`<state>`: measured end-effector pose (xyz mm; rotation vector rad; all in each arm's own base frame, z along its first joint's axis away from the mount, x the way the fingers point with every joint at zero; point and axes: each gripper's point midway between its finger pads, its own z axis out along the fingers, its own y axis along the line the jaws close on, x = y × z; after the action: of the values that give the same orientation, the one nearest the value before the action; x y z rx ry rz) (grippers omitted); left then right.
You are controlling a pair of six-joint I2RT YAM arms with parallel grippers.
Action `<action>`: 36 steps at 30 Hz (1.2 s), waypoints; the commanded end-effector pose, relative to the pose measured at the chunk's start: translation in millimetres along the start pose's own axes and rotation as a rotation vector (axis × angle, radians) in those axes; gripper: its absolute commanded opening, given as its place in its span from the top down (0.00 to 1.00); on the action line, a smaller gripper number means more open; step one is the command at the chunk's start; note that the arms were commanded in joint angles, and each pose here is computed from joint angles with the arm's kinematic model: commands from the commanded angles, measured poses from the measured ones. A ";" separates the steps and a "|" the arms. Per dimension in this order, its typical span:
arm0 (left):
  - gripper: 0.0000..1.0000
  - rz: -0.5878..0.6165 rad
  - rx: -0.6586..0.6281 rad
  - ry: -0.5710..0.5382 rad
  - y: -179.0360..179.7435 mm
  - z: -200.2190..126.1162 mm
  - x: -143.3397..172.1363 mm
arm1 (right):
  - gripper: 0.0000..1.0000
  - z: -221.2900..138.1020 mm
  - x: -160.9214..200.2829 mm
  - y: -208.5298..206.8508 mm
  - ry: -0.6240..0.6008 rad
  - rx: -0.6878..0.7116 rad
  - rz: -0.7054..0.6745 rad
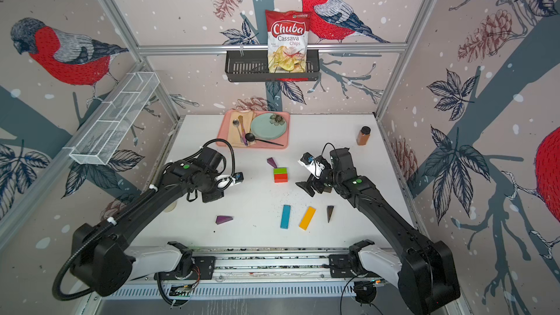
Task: Assemble a small pinwheel with building blocks
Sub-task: Pick up the building block from the center of the board.
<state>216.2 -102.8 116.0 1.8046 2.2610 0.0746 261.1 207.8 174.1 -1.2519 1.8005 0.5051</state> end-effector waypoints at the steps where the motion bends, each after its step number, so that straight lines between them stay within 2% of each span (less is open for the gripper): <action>1: 0.51 0.133 0.077 -0.033 -39.6 -1.4 14.3 | 0.00 0.7 -5.6 1.4 -0.019 0.025 0.000; 5: 0.45 0.120 0.042 -0.091 -52.2 4.7 15.8 | 0.01 1.9 -5.2 5.1 -0.010 0.038 0.009; 8: 0.45 0.091 0.074 -0.060 -59.0 16.7 21.5 | 0.01 2.1 -4.8 4.6 -0.008 0.048 0.016; 15: 0.49 0.004 0.183 -0.061 -71.4 37.7 12.7 | 0.01 5.9 -5.8 0.3 0.008 0.053 0.026; 21: 0.53 -0.058 0.205 -0.030 -74.1 47.6 14.6 | 0.01 8.1 -3.0 -1.7 0.024 0.054 0.030; 28: 0.52 -0.109 0.139 0.001 -65.9 55.1 22.0 | 0.01 10.2 1.0 -2.4 0.035 0.051 0.032; 36: 0.51 -0.137 0.120 0.021 -63.7 61.6 25.9 | 0.01 11.3 1.5 -4.4 0.039 0.051 0.038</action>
<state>161.2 -99.7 41.0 1.7217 2.4447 -0.0837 267.3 212.7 164.0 -1.2022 1.8728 0.4628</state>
